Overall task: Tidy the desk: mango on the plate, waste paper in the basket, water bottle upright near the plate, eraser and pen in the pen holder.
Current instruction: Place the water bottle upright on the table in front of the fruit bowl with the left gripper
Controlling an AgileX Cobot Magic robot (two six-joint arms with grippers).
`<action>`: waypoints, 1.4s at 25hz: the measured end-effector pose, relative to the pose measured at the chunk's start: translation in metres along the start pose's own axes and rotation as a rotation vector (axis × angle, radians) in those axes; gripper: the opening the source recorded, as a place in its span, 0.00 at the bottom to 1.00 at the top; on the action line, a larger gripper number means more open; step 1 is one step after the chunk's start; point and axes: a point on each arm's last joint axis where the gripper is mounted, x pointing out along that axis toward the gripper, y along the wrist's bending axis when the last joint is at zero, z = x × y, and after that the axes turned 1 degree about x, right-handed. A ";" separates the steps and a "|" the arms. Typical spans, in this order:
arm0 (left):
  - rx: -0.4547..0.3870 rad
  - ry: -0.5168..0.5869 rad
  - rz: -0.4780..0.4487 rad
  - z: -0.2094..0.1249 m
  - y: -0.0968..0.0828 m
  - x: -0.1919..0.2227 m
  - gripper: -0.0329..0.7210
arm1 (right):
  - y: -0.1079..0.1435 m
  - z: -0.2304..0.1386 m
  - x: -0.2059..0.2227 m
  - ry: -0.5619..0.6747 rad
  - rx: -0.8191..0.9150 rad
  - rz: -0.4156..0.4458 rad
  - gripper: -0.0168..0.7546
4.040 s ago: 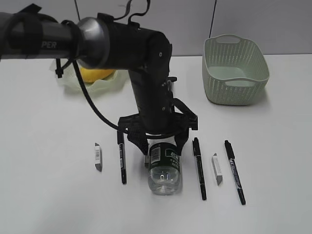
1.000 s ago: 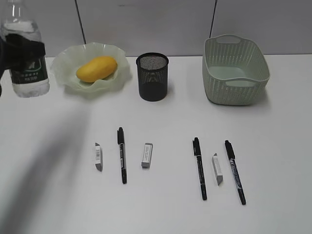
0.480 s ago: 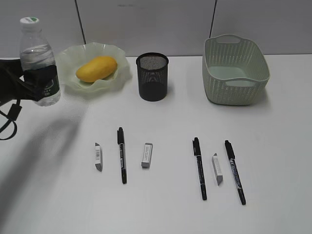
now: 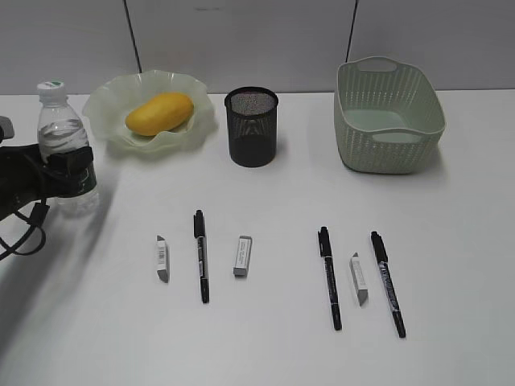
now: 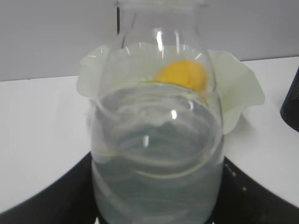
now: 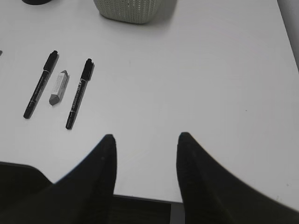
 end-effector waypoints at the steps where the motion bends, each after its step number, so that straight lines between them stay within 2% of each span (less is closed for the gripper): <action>1: -0.001 -0.007 -0.003 -0.001 0.000 0.001 0.69 | 0.000 0.000 0.000 0.000 0.002 -0.002 0.47; 11: 0.012 -0.022 -0.045 -0.004 -0.003 0.003 0.69 | 0.000 0.000 0.000 -0.001 0.015 -0.001 0.47; 16: 0.012 -0.017 -0.045 -0.004 -0.003 0.003 0.82 | 0.000 0.000 0.000 -0.001 0.015 -0.001 0.47; 21: 0.020 -0.015 -0.053 -0.001 -0.004 0.001 0.84 | 0.000 0.000 0.000 -0.001 0.015 -0.001 0.47; 24: 0.017 -0.033 -0.028 0.009 -0.005 -0.008 0.84 | 0.000 0.000 0.000 -0.001 0.015 -0.001 0.47; 30: 0.069 0.126 0.016 0.029 -0.013 -0.043 0.84 | 0.000 0.000 0.000 -0.001 0.015 -0.001 0.47; 35: 0.154 0.203 0.100 0.069 -0.017 -0.077 0.84 | 0.000 0.000 0.000 -0.001 0.015 0.000 0.47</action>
